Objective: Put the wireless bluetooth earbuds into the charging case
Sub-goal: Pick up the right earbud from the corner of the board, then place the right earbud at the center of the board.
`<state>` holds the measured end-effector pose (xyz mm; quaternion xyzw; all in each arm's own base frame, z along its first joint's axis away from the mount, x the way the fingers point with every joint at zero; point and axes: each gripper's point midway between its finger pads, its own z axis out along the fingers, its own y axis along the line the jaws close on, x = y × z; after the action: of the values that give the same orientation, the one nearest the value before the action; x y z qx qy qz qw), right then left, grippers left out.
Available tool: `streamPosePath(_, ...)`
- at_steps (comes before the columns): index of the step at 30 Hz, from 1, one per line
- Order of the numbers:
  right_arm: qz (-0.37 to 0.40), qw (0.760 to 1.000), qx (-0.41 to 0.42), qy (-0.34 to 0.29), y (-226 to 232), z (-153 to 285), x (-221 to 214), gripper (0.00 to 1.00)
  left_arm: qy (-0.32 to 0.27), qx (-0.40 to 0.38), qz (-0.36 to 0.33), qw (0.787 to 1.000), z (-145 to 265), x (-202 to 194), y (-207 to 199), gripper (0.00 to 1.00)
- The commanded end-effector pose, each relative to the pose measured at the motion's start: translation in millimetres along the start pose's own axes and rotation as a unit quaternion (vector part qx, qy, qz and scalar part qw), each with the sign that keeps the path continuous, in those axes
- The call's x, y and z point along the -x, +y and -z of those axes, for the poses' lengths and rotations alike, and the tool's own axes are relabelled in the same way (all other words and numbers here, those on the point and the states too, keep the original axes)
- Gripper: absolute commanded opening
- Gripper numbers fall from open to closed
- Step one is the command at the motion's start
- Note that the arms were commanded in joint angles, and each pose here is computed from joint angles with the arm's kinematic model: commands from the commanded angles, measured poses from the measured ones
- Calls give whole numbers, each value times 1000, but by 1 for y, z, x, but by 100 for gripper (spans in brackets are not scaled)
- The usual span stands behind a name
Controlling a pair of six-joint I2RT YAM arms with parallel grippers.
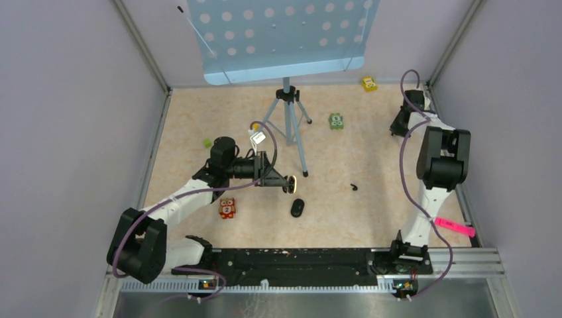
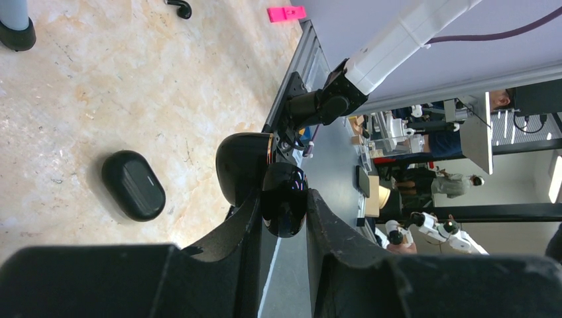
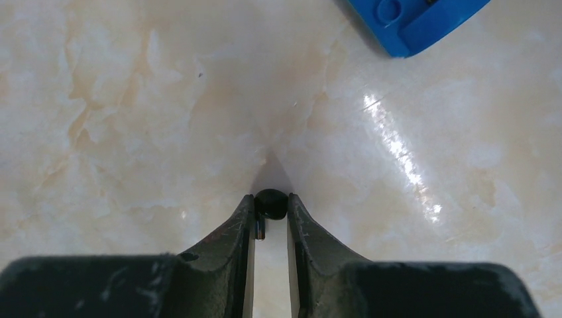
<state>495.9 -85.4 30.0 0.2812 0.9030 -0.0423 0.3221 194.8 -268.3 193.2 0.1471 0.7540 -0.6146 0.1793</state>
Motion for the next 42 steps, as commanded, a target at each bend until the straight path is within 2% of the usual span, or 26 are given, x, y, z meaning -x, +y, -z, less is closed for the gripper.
streamPosePath(1, 6, 997, 81, -10, 20, 32, 1, 12, -1, -13, -24, 1000, 0, 3, -6, 0)
streamPosePath(5, 39, 989, 143, 4, 44, 64, -19, 11, -10, 0, -37, 999, 1, 7, -5, 0)
streamPosePath(12, 96, 975, 196, 33, 68, 120, -84, 11, -7, 8, -51, 999, 1, 15, -8, 0)
streamPosePath(20, 122, 961, 246, 35, 64, 183, -155, 12, -18, 16, -42, 999, 6, 6, -6, 0)
streamPosePath(23, 117, 963, 241, 31, 49, 189, -172, 12, -17, 14, -28, 999, 7, 0, -5, 0)
streamPosePath(29, 119, 977, 177, 1, 11, 178, -182, 13, -28, 18, -28, 999, 10, -3, -7, 0)
streamPosePath(36, 121, 981, 148, 27, 4, 170, -190, 16, -36, 25, -22, 999, 12, -3, -6, 0)
streamPosePath(41, 117, 980, 146, 66, 4, 163, -206, 29, -37, 28, -21, 999, 12, -4, -5, 0)
streamPosePath(42, 116, 980, 146, 66, 4, 163, -206, 34, -37, 28, -22, 999, 12, -3, -5, 0)
